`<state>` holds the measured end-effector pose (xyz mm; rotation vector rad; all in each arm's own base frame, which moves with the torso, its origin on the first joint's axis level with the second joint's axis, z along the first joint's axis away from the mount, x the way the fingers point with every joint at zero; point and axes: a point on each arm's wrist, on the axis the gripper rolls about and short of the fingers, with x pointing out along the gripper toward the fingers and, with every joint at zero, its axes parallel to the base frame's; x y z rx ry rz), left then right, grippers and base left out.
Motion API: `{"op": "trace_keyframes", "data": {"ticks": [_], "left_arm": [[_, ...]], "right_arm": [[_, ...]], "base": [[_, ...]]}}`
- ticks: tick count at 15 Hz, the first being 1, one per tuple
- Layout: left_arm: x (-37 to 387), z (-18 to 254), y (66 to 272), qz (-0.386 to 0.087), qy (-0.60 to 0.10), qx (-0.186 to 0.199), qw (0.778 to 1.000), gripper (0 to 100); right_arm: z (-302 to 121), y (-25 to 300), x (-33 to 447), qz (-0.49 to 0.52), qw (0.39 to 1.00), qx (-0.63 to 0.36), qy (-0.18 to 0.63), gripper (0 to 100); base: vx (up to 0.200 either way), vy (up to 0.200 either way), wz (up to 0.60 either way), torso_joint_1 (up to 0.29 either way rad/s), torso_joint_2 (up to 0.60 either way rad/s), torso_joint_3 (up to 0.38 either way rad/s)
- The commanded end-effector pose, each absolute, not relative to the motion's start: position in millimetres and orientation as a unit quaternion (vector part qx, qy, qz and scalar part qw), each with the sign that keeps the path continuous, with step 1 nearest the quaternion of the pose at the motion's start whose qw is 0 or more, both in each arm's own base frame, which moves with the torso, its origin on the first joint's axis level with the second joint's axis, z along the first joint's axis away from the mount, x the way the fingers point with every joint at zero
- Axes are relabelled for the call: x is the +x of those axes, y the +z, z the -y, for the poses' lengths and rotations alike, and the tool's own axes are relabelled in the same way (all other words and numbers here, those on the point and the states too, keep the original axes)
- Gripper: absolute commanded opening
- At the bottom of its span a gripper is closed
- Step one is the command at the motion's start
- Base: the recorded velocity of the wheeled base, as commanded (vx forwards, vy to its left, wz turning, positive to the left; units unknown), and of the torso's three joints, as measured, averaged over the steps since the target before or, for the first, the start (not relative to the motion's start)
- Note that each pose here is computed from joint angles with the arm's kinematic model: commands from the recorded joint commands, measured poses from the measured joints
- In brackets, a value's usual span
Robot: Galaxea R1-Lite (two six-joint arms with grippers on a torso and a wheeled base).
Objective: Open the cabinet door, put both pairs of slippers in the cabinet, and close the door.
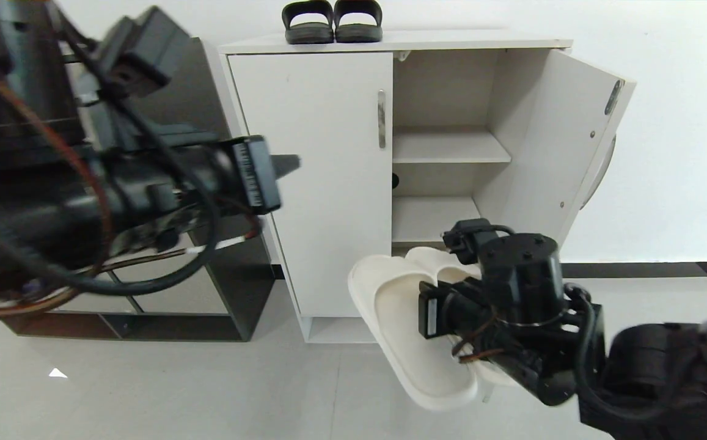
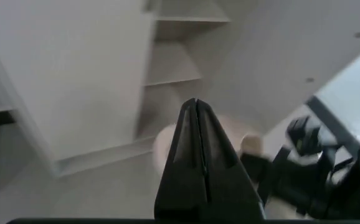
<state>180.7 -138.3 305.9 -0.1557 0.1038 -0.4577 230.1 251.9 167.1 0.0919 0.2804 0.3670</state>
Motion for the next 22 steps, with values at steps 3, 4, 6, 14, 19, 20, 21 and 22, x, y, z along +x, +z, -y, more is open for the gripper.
{"op": "trace_keyframes", "data": {"ticks": [3, 4, 6, 14, 19, 20, 21, 22], "left_arm": [[98.7, 29.1, 266.8, -0.015, 0.016, -0.007, 1.0, 0], [83.5, 18.3, 256.5, -0.009, 0.051, -0.009, 0.999, 0], [46.9, -1.0, 209.4, -0.012, 0.128, -0.016, 0.992, 0], [-23.9, -6.1, 79.9, 0.012, 0.135, -0.002, 0.991, 0], [-22.7, 1.0, 75.5, 0.0, -0.024, 0.025, 0.999, 0], [-22.7, 1.0, 75.5, 0.0, -0.024, 0.025, 0.999, 0], [-22.7, 1.0, 75.5, 0.0, -0.024, 0.023, 0.999, 0], [-22.8, 1.0, 75.5, 0.0, -0.024, 0.008, 1.0, 0]], "right_arm": [[-271.0, 139.7, 319.3, -0.116, 0.992, 0.028, 0.029, 0], [-269.6, 137.9, 326.8, -0.111, 0.994, 0.018, 0.015, 0], [-265.7, 135.8, 341.0, -0.105, 0.994, 0.011, -0.006, 0], [-259.3, 137.5, 344.9, -0.102, 0.995, 0.014, -0.018, 0], [-265.5, 129.2, 346.2, -0.1, 0.995, 0.017, -0.012, 0], [-264.6, 128.4, 347.1, -0.101, 0.995, 0.016, -0.014, 0], [-263.5, 127.3, 347.9, -0.102, 0.995, 0.015, -0.016, 0], [-257.5, 125.7, 353.3, -0.103, 0.994, 0.015, -0.025, 0]], "base": [[0.0, 0.0, 0.0, 0.0, 0.0, 0.0], [0.0, 0.0, 0.0, 0.0, 0.0, 0.0], [0.0, 0.0, 0.0, 0.0, 0.0, 0.0], [0.0, 0.0, 0.0, 0.0, 0.0, 0.0], [0.0, 0.0, 0.0, 0.0, 0.0, 0.0], [0.0, 0.0, 0.0, 0.0, 0.0, 0.0], [0.0, 0.0, 0.0, 0.0, 0.0, 0.0], [0.0, 0.0, 0.0, 0.0, 0.0, 0.0]]}}
